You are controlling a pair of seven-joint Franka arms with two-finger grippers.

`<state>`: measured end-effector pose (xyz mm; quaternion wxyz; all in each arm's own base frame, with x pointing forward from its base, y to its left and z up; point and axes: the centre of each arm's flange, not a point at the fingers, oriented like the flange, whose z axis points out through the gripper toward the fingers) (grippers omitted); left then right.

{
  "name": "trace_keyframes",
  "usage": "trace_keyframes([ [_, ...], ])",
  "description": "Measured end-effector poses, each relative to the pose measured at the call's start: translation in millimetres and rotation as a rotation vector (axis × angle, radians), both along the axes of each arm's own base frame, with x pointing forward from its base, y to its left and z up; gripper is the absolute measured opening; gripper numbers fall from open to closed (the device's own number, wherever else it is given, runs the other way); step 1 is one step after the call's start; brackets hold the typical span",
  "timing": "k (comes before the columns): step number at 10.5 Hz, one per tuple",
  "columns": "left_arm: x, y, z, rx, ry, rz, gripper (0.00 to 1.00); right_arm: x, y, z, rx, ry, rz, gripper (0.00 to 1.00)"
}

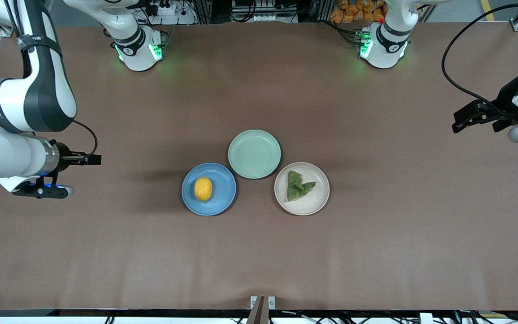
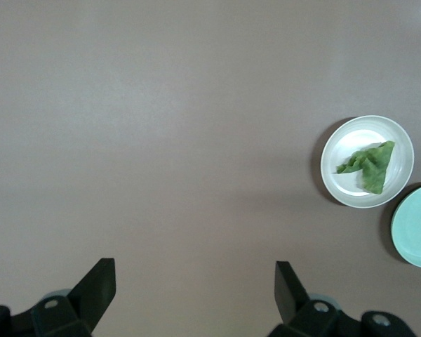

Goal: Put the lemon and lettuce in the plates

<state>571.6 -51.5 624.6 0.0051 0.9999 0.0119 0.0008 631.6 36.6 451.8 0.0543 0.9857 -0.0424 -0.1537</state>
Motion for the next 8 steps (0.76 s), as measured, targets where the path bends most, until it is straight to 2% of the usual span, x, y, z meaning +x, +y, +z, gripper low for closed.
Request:
trace_keyframes([
  [2, -4, 0, 4, 0.016, 0.022, -0.003, 1.00, -7, -8, 14, 0.002, -0.029, -0.011, 1.00],
  [5, -5, 2, 5, 0.018, 0.029, -0.001, 1.00, -37, -30, 40, 0.006, -0.120, -0.040, 1.00],
  [7, -4, 8, 5, 0.018, 0.030, 0.010, 1.00, -47, -44, 59, 0.006, -0.166, -0.061, 1.00],
  [8, -4, 10, 5, 0.019, 0.031, 0.013, 1.00, -50, -49, 73, 0.007, -0.206, -0.069, 1.00],
])
